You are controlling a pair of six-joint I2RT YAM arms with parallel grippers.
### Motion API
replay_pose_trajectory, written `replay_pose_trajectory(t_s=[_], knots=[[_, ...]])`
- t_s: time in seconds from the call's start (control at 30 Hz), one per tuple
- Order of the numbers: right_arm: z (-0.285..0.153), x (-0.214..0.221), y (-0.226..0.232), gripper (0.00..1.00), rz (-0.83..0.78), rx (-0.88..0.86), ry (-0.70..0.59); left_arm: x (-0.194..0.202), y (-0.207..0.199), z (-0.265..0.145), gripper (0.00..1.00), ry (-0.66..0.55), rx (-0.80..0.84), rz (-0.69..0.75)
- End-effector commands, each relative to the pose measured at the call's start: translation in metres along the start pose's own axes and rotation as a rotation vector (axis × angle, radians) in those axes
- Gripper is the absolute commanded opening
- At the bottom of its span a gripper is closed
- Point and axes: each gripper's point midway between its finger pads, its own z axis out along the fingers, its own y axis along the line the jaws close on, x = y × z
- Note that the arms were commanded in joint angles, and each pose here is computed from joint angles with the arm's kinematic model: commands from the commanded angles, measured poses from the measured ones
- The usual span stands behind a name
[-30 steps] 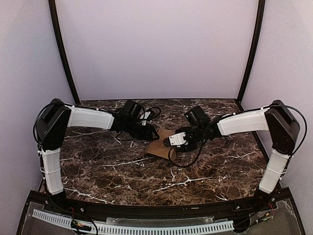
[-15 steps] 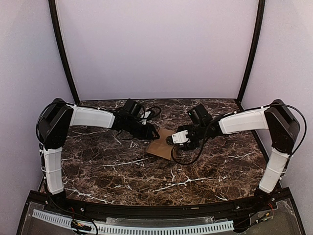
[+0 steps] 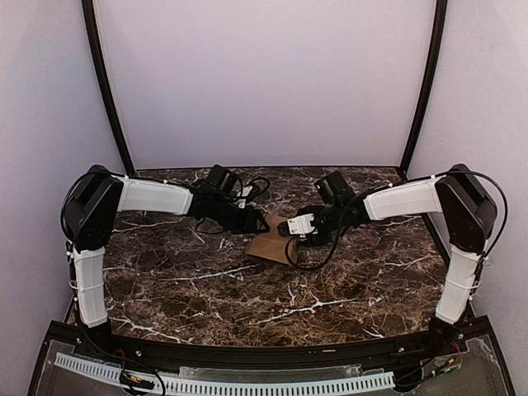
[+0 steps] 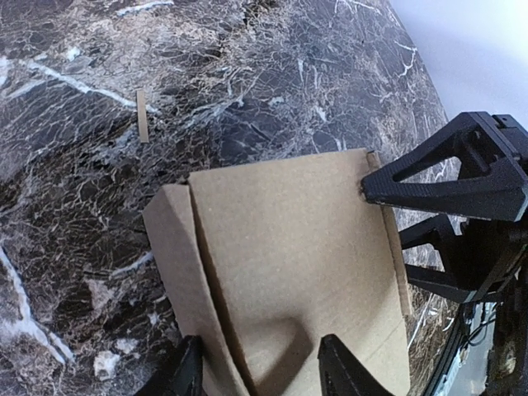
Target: Fold the paper box
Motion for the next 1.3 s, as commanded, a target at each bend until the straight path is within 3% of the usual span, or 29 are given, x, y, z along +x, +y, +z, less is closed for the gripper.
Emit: replay_pose_trajectory(t_s=[0.0,0.27,0.67,1.03,1.27], knots=[[0.007,0.018,0.007,0.62,0.179,-0.121,-0.055,-0.030,-0.027,-0.030,0.51,-0.102,0.049,0.049],[0.012,0.033,-0.027,0.61,0.469,-0.262,-0.164,-0.059,-0.025,-0.045,0.54,-0.191,0.036,0.036],[0.000,0.049,-0.070,0.61,0.708,-0.334,-0.312,-0.120,-0.043,-0.119,0.62,-0.564,0.165,0.041],[-0.001,0.043,-0.080,0.61,0.767,-0.371,-0.360,-0.112,-0.013,-0.106,0.61,-0.528,0.046,0.041],[-0.046,0.023,-0.076,0.63,0.531,-0.209,-0.312,-0.081,0.023,-0.081,0.61,-0.376,-0.100,0.037]])
